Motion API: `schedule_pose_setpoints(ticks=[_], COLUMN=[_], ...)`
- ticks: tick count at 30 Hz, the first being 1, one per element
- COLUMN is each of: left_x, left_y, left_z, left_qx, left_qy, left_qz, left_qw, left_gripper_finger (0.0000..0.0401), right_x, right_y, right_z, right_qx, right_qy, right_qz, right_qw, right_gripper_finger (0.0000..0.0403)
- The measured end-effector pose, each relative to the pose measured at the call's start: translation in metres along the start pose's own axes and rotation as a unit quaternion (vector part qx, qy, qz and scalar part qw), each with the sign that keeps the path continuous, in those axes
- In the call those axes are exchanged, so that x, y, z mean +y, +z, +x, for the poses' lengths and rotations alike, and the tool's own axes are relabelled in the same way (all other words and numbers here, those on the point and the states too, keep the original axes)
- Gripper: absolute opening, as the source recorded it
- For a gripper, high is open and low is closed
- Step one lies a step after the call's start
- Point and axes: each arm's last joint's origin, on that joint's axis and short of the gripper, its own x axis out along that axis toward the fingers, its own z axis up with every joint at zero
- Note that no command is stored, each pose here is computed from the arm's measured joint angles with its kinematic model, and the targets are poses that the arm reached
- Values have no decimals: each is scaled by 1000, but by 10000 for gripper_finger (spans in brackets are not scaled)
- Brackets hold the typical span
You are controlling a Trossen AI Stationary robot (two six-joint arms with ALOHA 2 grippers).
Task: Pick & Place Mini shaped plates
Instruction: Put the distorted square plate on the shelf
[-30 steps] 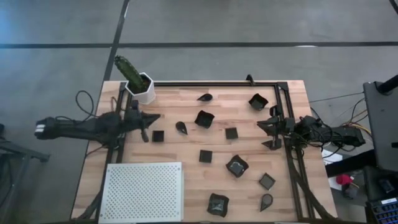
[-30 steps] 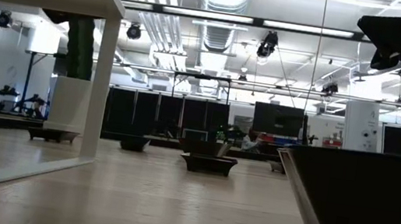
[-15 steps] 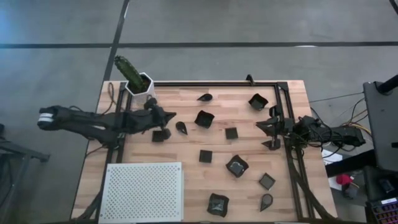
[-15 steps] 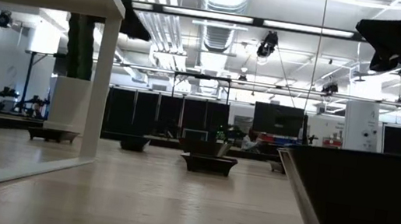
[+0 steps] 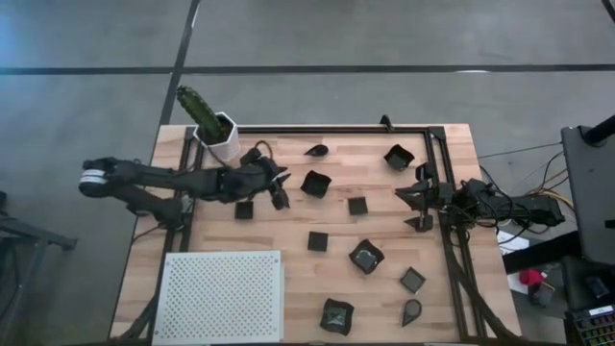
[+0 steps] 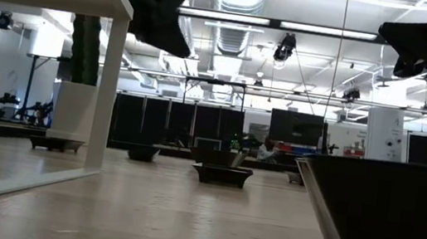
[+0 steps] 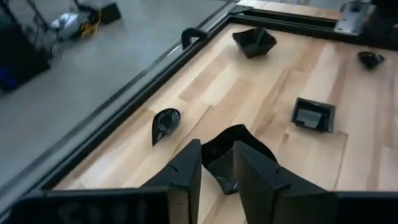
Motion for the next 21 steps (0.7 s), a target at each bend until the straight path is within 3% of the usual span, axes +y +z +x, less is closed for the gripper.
schedule_pose_setpoints(ticks=[10,21], left_x=[-9,-6], left_y=[-4,-20], left_z=[45,83], left_qx=[86,143], left_qy=[-1,13], left_qz=[-88,-144], left_qw=[992,979], left_gripper_finger=[96,96], right_x=[0,0], right_y=[0,0], right_z=[0,0], right_qx=[0,0], right_qy=[0,-1], right_qz=[1,1], right_qw=[1000,1000], right_gripper_finger=[34,34])
